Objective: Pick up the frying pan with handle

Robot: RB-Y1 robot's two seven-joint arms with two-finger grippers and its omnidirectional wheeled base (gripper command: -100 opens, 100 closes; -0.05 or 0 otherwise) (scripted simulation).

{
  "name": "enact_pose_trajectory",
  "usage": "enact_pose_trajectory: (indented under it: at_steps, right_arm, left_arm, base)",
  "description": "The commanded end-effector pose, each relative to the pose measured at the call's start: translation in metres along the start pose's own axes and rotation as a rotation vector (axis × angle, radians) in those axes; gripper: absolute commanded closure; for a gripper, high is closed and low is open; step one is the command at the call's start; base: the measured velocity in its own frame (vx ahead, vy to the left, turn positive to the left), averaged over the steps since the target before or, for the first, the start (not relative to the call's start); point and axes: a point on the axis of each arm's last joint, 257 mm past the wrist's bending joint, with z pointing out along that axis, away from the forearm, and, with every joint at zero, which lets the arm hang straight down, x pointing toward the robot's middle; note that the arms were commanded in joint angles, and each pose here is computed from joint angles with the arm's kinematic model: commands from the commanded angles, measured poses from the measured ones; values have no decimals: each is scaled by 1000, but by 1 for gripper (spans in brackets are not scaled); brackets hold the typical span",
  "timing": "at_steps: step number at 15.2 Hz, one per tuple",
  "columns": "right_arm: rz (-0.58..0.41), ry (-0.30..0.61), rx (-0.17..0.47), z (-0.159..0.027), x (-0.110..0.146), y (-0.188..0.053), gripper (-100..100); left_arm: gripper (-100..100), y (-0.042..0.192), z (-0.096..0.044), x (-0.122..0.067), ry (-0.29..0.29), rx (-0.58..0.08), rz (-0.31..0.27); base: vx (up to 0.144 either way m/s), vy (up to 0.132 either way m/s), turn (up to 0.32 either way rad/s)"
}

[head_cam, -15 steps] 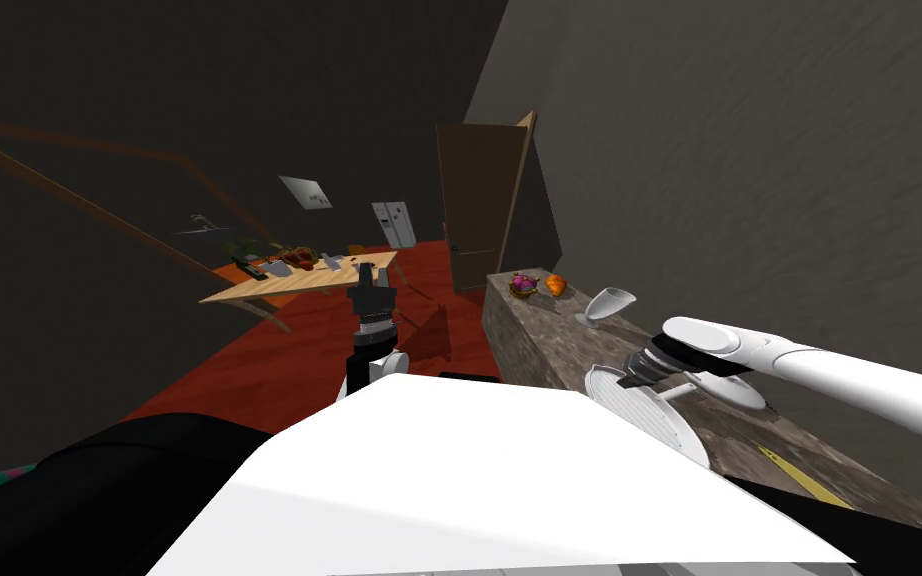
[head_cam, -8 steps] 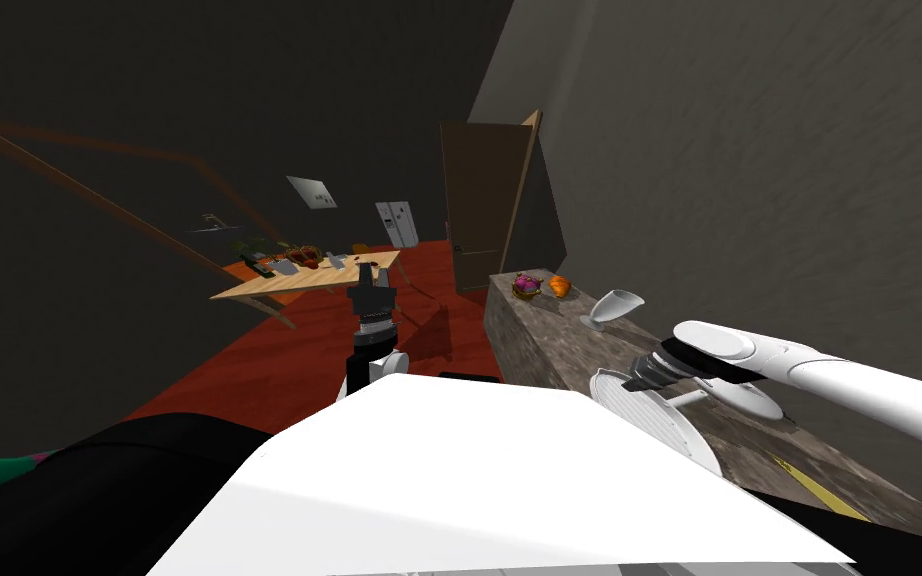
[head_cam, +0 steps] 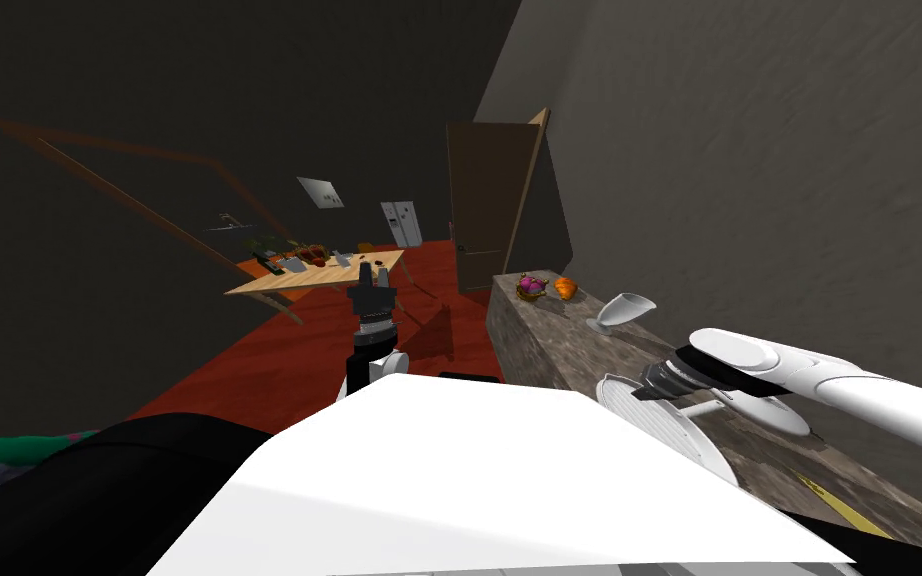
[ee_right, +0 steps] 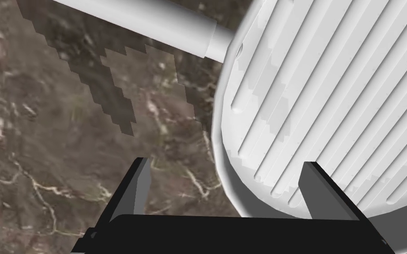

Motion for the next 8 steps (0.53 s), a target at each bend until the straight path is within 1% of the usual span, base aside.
enact_pose_trajectory:
  at_steps: [1,3,5,6,8]
  right_arm:
    - [13,26,-12,6,21,4,-100]
    - [33,16,-9,5,26,3,-100]
    - [40,-17,10,-4,16,-5,-100]
    - [44,39,-14,8,45,5,-100]
    - [67,34,-13,7,54,5,-100]
  left_arm:
    - [0,0,0,0,0,0,0]
    - [0,0,0,0,0,0,0]
    - [0,0,0,0,0,0,0]
    - [0,0,0,0,0,0,0]
    - [0,0,0,0,0,0,0]
  base:
    - [8,23,151]
    - [4,15,31]
    - [1,3,-7]
    - [5,15,138]
    - [7,21,114]
